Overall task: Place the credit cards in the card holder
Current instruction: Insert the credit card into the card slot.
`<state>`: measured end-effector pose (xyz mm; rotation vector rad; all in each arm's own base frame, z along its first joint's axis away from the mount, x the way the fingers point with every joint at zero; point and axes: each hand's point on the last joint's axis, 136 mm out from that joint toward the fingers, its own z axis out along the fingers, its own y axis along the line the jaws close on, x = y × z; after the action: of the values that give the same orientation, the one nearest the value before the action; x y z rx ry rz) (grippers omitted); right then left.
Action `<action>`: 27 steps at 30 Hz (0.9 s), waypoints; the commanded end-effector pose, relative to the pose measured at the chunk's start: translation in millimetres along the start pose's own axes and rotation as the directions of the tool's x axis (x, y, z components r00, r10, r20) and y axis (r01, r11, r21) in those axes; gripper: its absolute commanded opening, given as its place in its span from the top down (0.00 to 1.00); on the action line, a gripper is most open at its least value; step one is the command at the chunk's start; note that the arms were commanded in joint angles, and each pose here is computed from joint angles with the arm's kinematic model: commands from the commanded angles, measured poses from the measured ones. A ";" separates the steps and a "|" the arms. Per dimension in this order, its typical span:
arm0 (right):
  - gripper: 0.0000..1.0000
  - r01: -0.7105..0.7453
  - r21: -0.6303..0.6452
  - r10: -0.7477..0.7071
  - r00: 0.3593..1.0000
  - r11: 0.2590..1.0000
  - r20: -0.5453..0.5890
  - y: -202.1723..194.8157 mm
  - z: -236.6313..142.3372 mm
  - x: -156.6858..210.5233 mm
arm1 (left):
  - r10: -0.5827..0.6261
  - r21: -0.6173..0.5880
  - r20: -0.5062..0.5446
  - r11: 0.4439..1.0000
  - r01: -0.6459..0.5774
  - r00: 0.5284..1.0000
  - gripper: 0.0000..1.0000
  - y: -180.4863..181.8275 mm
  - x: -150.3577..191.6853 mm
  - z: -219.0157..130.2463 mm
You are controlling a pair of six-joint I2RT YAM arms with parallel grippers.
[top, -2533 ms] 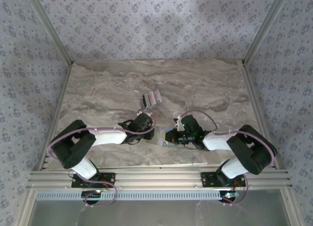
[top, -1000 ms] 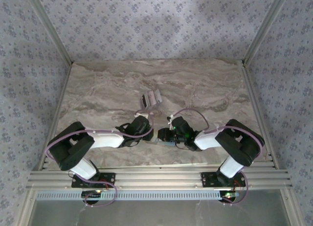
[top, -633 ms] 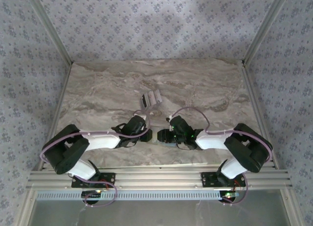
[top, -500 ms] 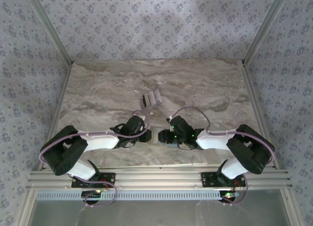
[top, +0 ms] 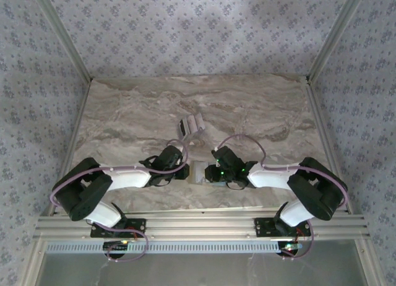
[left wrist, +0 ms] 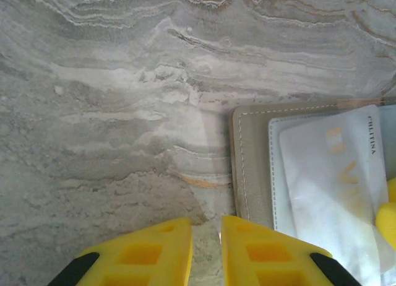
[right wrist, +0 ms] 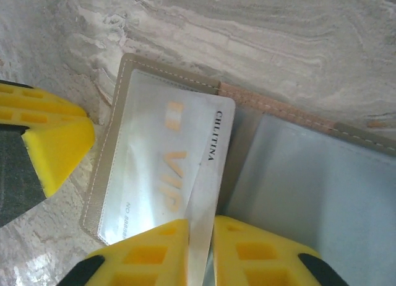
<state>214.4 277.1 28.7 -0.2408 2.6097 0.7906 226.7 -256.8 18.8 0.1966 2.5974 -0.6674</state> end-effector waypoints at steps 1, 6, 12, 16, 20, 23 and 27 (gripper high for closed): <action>0.85 0.019 0.063 -0.016 0.999 0.998 -0.040 -9.0 4.5 8.5 | 0.011 -0.014 -0.135 1.000 -0.013 0.991 0.80 5.5 35.2 12.2; 0.90 0.034 0.048 -0.031 0.998 0.998 -0.047 1.5 10.1 5.6 | 0.010 -0.018 -0.137 1.000 -0.012 0.991 0.80 5.8 37.9 14.5; 0.90 0.013 0.007 -0.013 0.999 1.000 -0.047 14.3 18.6 7.9 | 0.001 -0.020 -0.134 1.000 -0.004 0.991 0.80 4.4 39.4 16.9; 0.87 0.025 -0.008 -0.025 0.999 1.000 -0.042 24.6 20.3 10.4 | 0.000 -0.024 -0.136 1.000 -0.003 0.991 0.81 3.5 41.5 19.9; 0.81 0.059 -0.048 -0.061 0.997 0.997 -0.046 39.9 17.2 11.5 | -0.011 -0.041 -0.133 0.999 0.006 0.991 0.81 8.5 43.5 21.1; 0.71 0.084 -0.005 -0.084 0.995 0.996 -0.049 34.5 11.4 10.5 | -0.016 -0.058 -0.122 0.998 0.009 0.992 0.81 13.0 43.6 19.7; 0.61 0.094 0.078 -0.091 0.995 0.992 -0.047 15.0 1.6 7.5 | -0.020 -0.093 -0.104 0.996 0.011 0.994 0.82 21.5 43.5 16.4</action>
<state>208.8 302.6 32.1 -0.3262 2.6078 0.7369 227.4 -254.3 11.5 0.1534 2.6000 -0.6003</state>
